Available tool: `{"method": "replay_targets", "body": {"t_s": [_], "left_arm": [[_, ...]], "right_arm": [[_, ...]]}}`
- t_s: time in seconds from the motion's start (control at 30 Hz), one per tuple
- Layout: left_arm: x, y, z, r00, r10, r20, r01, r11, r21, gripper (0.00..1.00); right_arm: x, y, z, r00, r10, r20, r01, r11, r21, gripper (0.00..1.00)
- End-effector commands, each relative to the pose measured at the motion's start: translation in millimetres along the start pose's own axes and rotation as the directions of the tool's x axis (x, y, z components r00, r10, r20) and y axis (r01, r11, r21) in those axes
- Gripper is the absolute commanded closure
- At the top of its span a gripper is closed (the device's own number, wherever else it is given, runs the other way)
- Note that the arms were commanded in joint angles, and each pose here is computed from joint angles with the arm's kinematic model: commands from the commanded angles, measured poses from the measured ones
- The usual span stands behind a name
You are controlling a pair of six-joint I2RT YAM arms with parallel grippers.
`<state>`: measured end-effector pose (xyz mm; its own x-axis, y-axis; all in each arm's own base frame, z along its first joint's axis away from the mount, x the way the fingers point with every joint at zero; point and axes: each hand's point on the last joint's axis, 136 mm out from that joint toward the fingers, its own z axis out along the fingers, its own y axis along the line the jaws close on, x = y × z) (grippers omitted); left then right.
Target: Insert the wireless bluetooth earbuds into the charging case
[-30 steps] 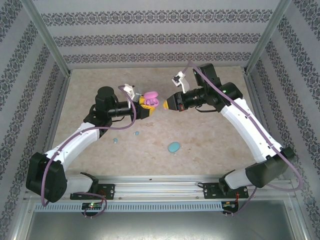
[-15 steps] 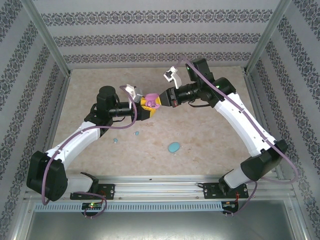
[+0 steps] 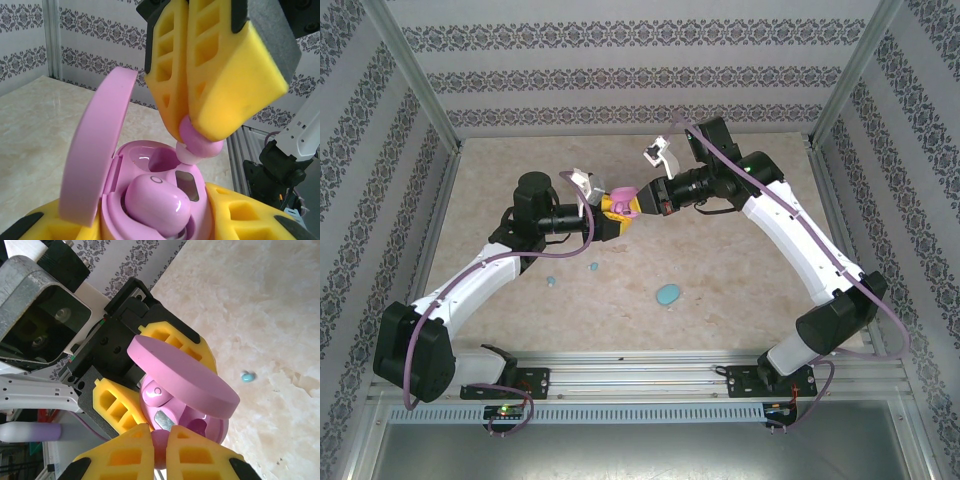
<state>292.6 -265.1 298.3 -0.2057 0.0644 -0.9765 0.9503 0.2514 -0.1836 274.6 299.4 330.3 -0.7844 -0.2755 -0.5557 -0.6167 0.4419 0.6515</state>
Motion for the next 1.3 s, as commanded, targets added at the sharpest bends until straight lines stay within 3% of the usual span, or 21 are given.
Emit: {"method": "replay_targets", "body": {"t_s": [0.0, 0.47, 0.83, 1.27], "left_arm": [[-14, -13, 3, 0.999, 0.043, 0.025, -0.044, 0.998, 0.052, 0.74], [-14, -11, 5, 0.999, 0.04, 0.023, -0.041, 0.998, 0.054, 0.74], [-15, -12, 5, 0.999, 0.043, 0.024, -0.044, 0.998, 0.055, 0.74], [-16, -14, 5, 0.999, 0.044, 0.023, -0.045, 0.997, 0.055, 0.74]], "right_arm": [[0, -9, -1, 1.0, 0.0, -0.011, 0.0, 0.999, 0.035, 0.93], [-14, -6, -3, 0.999, -0.014, 0.03, 0.013, 0.999, 0.04, 0.94], [-2, -18, -4, 1.0, -0.002, -0.014, 0.003, 0.998, 0.066, 0.95], [6, -23, 8, 0.997, 0.012, -0.071, -0.007, 0.998, 0.069, 0.88]]}}
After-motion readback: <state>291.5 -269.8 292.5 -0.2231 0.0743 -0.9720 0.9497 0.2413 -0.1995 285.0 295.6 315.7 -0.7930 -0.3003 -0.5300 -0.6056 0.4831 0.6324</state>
